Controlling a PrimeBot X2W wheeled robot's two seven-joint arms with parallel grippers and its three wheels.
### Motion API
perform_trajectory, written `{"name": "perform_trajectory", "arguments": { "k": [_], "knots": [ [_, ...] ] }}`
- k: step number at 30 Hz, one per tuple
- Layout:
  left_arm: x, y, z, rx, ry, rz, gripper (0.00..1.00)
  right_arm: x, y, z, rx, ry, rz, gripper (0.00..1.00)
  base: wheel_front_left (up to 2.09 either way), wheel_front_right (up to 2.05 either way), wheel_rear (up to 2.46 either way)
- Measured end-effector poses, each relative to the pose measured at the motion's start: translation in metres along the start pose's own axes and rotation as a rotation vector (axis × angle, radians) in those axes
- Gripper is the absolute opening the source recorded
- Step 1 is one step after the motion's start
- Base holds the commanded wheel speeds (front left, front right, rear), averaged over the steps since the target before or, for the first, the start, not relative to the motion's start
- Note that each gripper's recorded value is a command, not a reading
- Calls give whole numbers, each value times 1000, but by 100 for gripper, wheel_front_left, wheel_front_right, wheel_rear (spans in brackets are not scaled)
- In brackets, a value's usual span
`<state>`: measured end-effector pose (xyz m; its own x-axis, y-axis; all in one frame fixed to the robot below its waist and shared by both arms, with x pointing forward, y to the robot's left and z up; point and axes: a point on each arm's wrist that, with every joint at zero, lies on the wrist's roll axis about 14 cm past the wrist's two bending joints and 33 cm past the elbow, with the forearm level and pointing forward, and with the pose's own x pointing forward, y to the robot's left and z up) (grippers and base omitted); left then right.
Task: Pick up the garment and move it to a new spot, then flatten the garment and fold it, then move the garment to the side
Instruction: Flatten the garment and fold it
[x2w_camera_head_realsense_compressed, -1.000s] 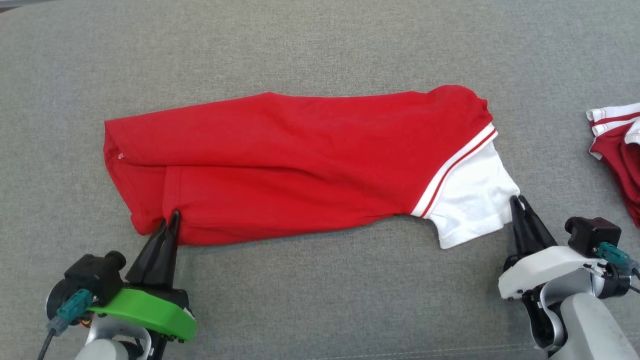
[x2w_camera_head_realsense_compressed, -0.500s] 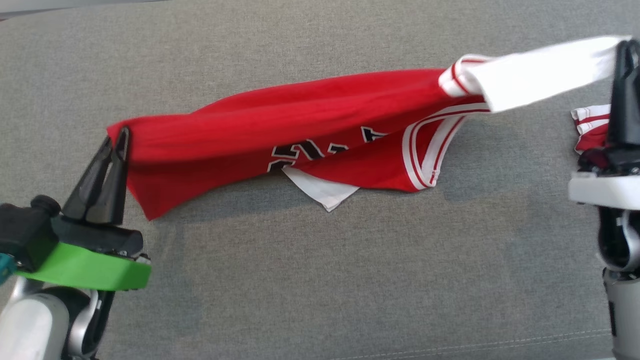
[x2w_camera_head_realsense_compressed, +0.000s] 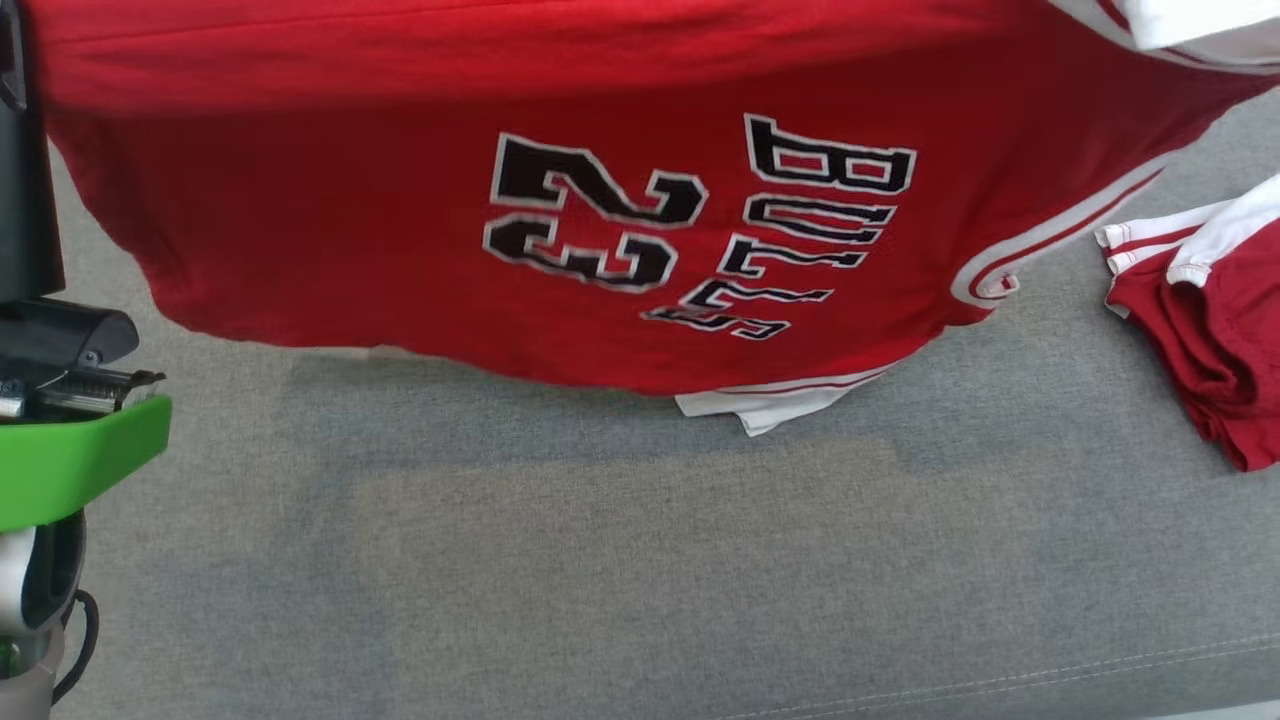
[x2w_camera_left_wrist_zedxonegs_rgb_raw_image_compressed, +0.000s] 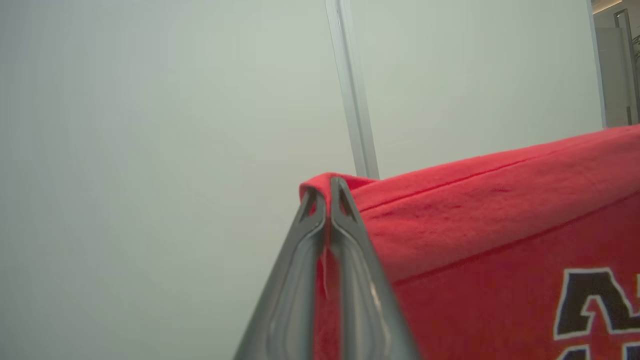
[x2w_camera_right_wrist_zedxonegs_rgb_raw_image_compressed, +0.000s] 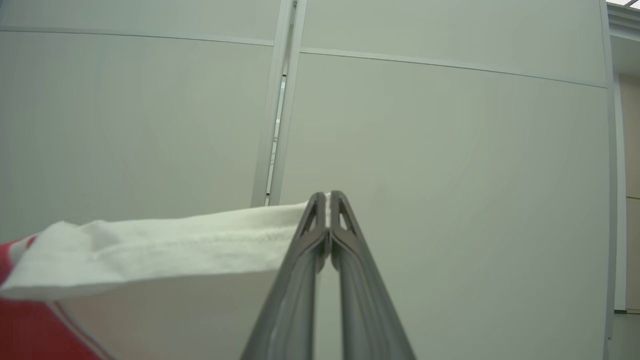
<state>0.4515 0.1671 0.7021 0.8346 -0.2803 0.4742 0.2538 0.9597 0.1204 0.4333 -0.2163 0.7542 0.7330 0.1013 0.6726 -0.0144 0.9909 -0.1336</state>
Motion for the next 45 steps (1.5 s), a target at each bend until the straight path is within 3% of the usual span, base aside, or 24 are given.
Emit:
{"name": "perform_trajectory", "arguments": {
  "k": [13,25,31,35,40,45],
  "knots": [
    [28,-3,-11,-40,-31,-16,0,10,9,-39,76,106,36,0,0,0,0],
    [135,17,-38,-31,-113,-35,0,126,23,-73,103,4,103,0,0,0,0],
    [170,41,-48,-8,-109,27,0,182,32,-57,184,-115,67,0,0,0,0],
    [183,51,-55,-13,-86,64,0,201,34,-54,258,-116,28,0,0,0,0],
    [180,54,-103,-55,44,88,0,193,52,-100,276,21,40,0,0,0,0],
    [149,46,-182,-167,257,125,0,142,57,-187,304,260,4,0,0,0,0]
  ]
}}
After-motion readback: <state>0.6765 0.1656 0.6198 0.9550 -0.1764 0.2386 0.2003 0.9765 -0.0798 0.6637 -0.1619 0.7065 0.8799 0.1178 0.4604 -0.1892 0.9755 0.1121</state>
